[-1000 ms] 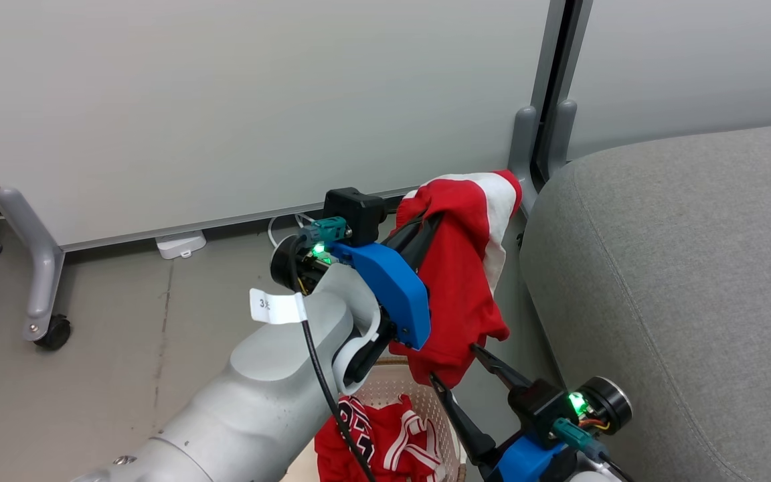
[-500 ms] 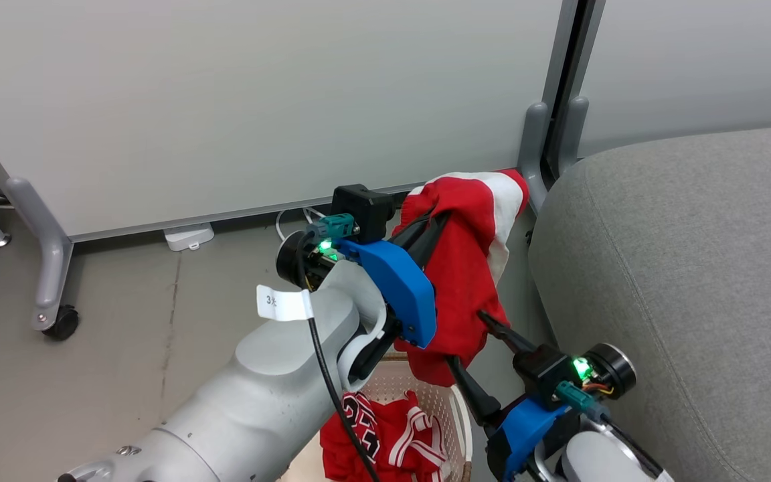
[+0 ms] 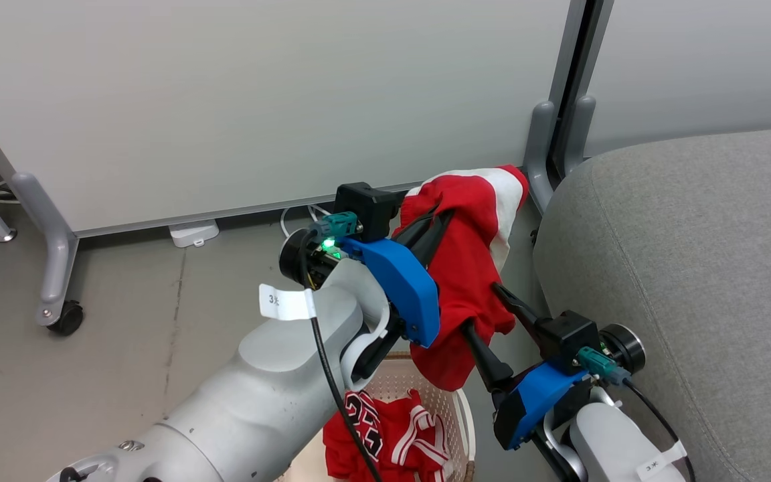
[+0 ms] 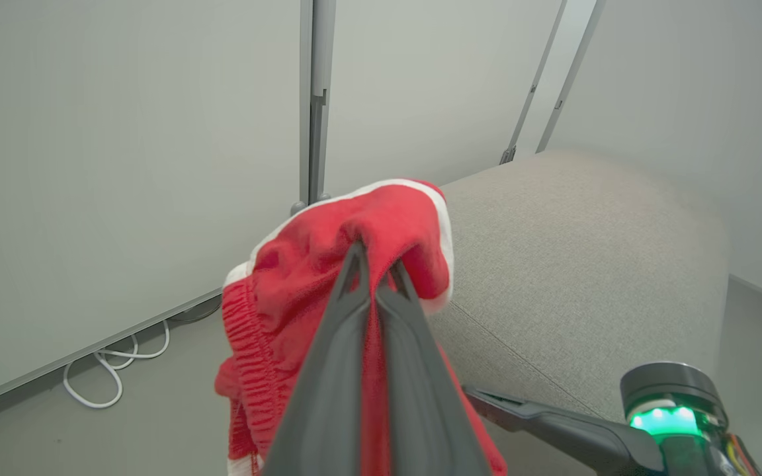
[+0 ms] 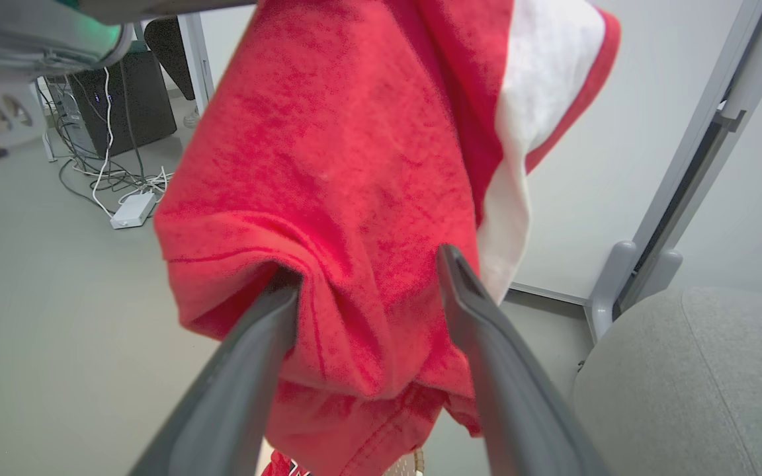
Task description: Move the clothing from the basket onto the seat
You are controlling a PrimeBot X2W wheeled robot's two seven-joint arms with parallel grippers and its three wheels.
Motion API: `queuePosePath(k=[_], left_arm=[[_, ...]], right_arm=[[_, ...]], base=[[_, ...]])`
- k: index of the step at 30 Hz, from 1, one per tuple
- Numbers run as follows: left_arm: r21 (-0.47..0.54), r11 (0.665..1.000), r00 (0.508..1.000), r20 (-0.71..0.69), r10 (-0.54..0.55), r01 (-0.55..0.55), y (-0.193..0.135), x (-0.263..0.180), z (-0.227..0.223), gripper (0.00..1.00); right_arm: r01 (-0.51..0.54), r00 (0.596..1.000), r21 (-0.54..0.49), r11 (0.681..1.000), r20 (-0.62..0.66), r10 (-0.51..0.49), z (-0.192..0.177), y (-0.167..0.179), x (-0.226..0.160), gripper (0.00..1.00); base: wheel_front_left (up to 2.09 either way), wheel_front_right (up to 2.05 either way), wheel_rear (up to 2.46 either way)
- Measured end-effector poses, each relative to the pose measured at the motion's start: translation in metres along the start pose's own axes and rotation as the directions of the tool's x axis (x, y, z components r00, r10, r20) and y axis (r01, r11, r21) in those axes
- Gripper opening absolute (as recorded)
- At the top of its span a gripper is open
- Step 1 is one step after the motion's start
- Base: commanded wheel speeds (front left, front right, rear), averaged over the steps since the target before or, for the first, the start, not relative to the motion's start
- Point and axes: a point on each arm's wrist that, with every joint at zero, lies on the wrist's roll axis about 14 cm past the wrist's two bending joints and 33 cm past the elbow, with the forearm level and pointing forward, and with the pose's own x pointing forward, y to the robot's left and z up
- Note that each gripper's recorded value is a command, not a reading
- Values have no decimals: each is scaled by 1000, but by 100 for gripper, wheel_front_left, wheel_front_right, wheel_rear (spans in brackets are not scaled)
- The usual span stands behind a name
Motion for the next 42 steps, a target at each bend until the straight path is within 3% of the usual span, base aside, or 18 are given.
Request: queuePosePath(k=[1, 2, 4, 22, 23, 24, 26, 28, 42], left_arm=[[2, 1000, 1000, -1, 0, 0, 0, 0, 0, 0], [3, 1000, 1000, -2, -1, 1, 0, 0, 0, 0], [3, 1000, 1000, -4, -2, 2, 0, 0, -1, 0], [5, 1000, 1000, -3, -6, 6, -2, 3, -2, 0], [6, 1000, 1000, -2, -7, 7, -3, 3, -2, 11], [8, 1000, 1000, -3, -8, 8, -3, 3, -2, 29], [10, 1000, 1000, -3, -9, 9, -4, 3, -2, 47], [14, 1000, 1000, -3, -8, 8, -4, 3, -3, 100], [22, 1000, 999, 51, 9, -10, 1, 0, 5, 100]], right_arm=[[3, 1000, 12, 1000, -4, -3, -2, 0, 0, 49], [4, 1000, 20, 1000, -9, -4, -3, -1, 0, 27], [4, 1000, 21, 1000, -12, -3, -3, -1, 1, 0], [24, 1000, 46, 999, -10, -23, -3, -7, 0, 0], [25, 1000, 46, 999, -9, -25, -2, -7, -1, 0], [26, 1000, 46, 999, -9, -26, -2, -7, -1, 0], [27, 1000, 44, 999, -8, -27, -2, -8, -1, 0], [28, 1000, 41, 999, -7, -27, -1, -8, -1, 0], [45, 999, 31, 999, 13, -45, 5, -14, -2, 0]], base=[[0, 0, 0], [0, 0, 0], [0, 0, 0], [0, 0, 0], [0, 0, 0], [0, 0, 0], [0, 0, 0], [0, 0, 0], [0, 0, 0]])
